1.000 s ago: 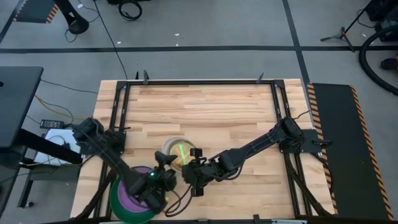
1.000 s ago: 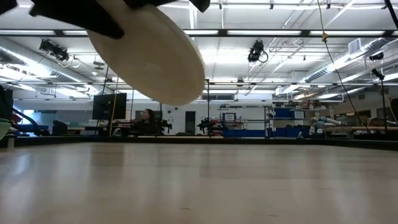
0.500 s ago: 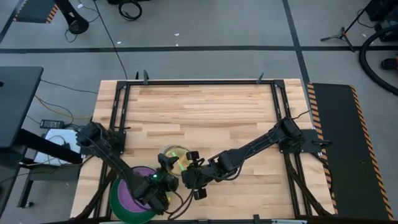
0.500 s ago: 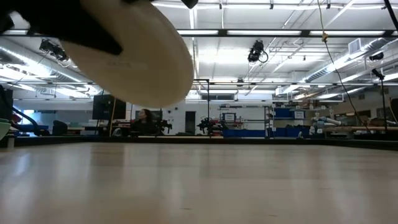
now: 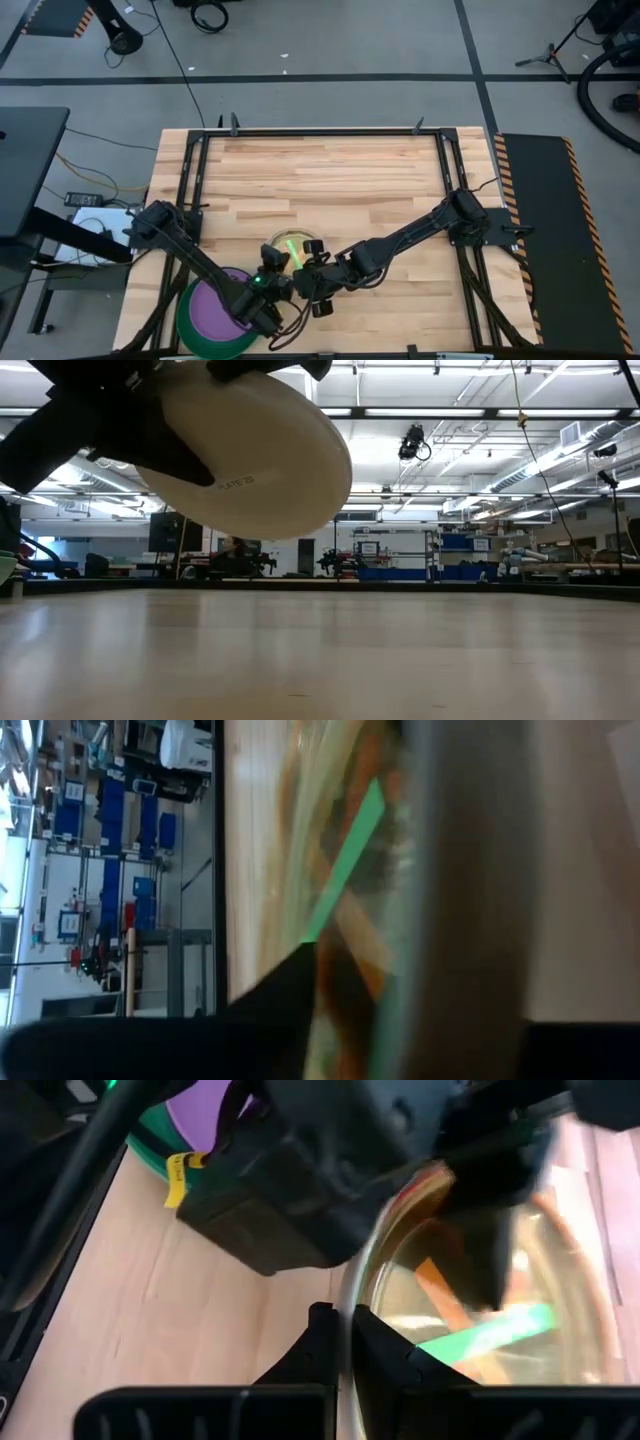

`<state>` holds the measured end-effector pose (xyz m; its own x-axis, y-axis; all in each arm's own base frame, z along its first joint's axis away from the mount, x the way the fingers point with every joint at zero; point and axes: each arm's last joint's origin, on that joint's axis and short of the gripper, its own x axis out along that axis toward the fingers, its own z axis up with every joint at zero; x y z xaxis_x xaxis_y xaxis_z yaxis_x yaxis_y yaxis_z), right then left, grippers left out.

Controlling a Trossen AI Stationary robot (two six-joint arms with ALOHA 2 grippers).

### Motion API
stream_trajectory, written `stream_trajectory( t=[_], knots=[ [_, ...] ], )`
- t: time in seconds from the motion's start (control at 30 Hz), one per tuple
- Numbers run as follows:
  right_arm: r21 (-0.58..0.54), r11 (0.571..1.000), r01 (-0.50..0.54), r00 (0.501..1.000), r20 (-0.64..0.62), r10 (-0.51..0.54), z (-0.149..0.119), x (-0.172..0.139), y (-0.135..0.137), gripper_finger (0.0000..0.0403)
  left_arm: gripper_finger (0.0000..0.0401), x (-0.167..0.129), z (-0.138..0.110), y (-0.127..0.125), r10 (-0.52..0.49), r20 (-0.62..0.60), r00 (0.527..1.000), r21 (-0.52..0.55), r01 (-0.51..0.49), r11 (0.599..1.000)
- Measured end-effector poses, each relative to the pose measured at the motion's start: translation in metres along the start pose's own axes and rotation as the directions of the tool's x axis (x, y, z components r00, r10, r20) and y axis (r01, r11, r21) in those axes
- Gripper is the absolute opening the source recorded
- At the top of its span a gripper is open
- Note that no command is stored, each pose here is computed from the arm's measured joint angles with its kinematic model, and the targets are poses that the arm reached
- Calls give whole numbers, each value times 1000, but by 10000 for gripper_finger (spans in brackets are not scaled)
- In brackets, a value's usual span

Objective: Stack plastic plates
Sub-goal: Stack the stacked plates on top of the purple plates

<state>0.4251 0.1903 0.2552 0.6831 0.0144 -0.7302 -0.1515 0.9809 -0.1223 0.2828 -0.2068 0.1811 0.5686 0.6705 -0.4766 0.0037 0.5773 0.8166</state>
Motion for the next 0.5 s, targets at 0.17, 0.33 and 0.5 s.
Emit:
stream_trajectory(
  t=[0.17, 0.33, 0.5],
  knots=[
    [7, 1000, 10, 1000, 15, -10, 2, -2, 0, 36, 43, -5, -1, -4, -21, 7, 1000, 15, 21, 1000],
    [35, 999, 29, 999, 30, -30, 3, -2, 0, 80, 44, -8, -2, -5, -8, 15, 1000, 2, 8, 1000],
    [-1, 1000, 26, 999, 30, -26, 3, -3, 2, 150, 53, -10, -8, -3, 8, -5, 1000, 28, -8, 1000]
  ],
)
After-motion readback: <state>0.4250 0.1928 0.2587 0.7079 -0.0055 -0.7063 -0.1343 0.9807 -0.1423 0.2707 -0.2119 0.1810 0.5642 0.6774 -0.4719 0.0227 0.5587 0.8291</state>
